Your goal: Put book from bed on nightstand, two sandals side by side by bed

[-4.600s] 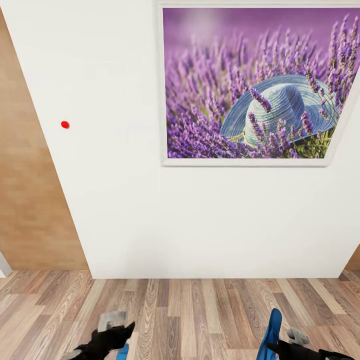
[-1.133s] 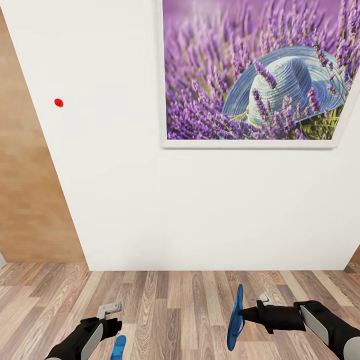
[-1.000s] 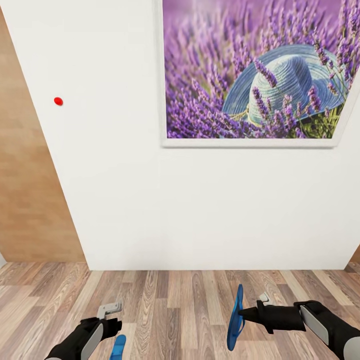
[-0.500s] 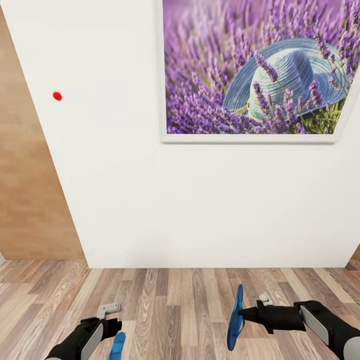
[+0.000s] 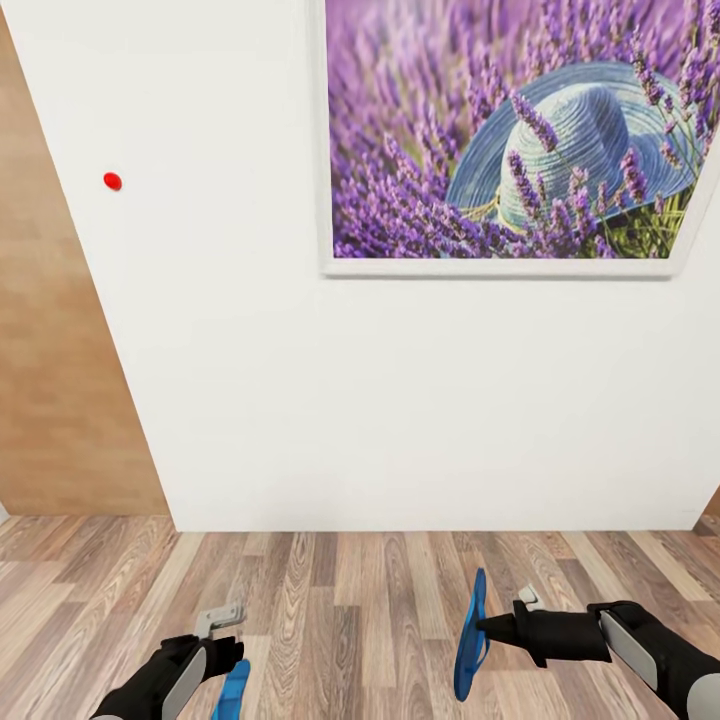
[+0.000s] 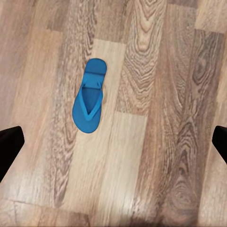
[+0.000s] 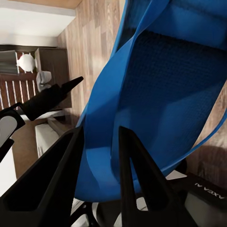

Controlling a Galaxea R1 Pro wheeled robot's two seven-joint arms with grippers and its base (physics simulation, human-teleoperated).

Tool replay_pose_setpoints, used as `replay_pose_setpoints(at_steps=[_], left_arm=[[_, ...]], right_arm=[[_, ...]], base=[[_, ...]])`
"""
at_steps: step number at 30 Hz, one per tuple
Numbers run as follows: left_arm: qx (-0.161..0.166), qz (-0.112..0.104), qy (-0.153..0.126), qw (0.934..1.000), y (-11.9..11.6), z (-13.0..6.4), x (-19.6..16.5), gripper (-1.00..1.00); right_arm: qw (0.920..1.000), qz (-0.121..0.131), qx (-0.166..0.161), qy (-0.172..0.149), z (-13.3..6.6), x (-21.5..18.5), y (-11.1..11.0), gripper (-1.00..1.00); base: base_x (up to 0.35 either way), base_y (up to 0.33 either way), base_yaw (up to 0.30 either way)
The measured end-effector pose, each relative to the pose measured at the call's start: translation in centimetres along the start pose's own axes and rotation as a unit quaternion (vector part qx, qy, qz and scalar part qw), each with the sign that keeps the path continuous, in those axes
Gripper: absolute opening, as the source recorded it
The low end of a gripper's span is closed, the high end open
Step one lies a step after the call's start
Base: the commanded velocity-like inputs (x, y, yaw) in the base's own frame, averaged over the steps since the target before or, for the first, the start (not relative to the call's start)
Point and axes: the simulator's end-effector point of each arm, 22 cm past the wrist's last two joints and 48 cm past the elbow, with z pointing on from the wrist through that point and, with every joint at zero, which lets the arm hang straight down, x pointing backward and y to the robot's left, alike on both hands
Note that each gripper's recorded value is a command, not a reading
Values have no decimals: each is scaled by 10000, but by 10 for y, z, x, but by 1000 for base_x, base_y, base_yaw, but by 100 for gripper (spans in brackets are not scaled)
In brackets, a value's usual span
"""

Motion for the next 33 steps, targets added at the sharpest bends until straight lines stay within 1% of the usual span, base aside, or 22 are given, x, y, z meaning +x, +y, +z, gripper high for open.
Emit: replay_pose_setpoints(at_steps=[1, 4, 7, 10, 17, 21, 33], left_arm=[[-1, 0, 0, 10000, 0, 2, 1, 100], [12, -91, 70, 9999, 3, 1, 5, 100], [11, -90, 63, 9999, 3, 1, 5, 100], [5, -130, -22, 9999, 4, 1, 1, 100], [-9, -167, -217, 9996, 6, 1, -8, 100], [-15, -162, -224, 9996, 7, 1, -8, 100], [-18, -166, -225, 9996, 8, 21, 5, 100]], right_arm=[[10000, -5, -5, -1, 1, 0, -1, -100], [10000, -10, -78, 29, 3, -1, 6, -100], [9999, 5, -94, 76, 4, 0, 9, -100], [9999, 62, -90, 93, 3, 1, 8, -100], [9999, 61, -87, 90, 3, 1, 8, -100], [9999, 62, -90, 89, 3, 1, 8, -100], [9999, 55, -78, 99, 14, 7, -14, -100]], base=[[0, 0, 0], [0, 0, 0], [0, 0, 0], [0, 0, 0], [0, 0, 0], [0, 0, 0], [0, 0, 0]])
